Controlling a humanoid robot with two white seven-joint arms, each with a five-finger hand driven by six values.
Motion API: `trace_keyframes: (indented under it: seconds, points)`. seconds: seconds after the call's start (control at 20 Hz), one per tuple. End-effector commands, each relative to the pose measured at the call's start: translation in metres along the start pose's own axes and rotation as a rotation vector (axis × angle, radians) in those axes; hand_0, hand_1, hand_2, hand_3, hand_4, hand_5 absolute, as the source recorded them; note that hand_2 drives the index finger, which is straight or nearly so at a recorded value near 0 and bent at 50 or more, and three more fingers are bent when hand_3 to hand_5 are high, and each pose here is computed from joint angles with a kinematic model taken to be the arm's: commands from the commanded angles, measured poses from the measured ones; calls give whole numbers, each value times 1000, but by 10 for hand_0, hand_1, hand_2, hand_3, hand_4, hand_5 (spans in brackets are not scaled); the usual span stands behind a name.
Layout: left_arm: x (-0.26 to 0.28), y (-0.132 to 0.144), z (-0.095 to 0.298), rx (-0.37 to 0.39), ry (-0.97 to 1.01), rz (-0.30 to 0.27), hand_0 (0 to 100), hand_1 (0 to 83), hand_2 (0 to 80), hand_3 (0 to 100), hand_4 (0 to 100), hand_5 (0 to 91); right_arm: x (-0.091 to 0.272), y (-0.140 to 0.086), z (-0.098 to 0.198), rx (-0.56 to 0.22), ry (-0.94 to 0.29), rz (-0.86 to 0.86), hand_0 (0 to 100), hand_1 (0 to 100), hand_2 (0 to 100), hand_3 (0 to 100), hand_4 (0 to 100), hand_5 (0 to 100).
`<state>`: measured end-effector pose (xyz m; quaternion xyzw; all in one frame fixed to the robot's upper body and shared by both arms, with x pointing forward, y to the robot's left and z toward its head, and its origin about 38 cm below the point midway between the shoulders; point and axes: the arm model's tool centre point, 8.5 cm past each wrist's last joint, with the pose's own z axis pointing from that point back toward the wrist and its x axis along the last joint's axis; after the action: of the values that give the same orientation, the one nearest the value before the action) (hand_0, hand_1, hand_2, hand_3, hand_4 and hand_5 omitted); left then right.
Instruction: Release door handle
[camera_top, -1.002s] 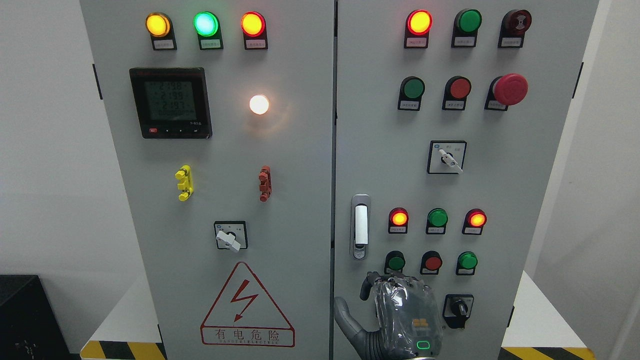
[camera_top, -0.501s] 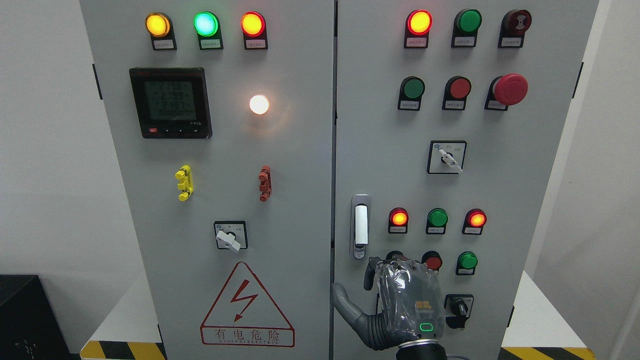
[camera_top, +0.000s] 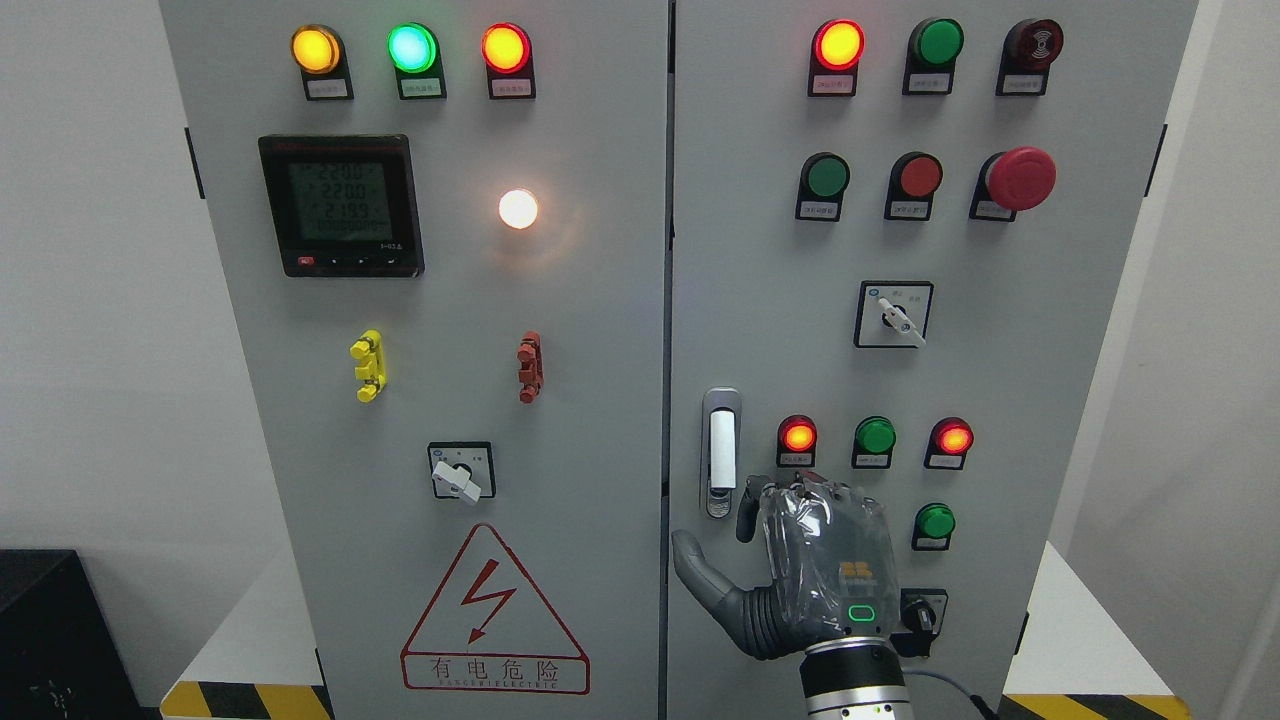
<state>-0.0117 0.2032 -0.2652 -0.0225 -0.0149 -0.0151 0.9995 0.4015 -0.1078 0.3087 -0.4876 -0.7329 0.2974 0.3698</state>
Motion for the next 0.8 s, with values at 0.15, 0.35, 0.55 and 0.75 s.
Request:
trace_keyframes:
  seconds: [0.15, 0.35, 0.55, 0.75]
  points:
    - [0, 0, 0, -1, 1, 0, 0, 0, 43, 106, 3, 0, -10, 3, -15, 3, 26, 22, 172, 352, 704, 979, 758, 684]
    - [0, 1, 0, 1, 0, 0, 0, 0, 44, 106, 3, 0, -11, 6, -18, 10, 28, 25, 168, 362, 705, 978, 759, 682]
    - [0, 1, 0, 1, 0, 0, 0, 0, 44, 106, 3, 0, -12, 6, -20, 8, 29, 27, 168, 367, 704, 977, 757, 683]
    - [0, 1, 0, 1, 1, 0, 0, 0, 44, 106, 3, 0, -15, 3, -23, 1, 38, 28, 168, 368, 702, 977, 757, 684]
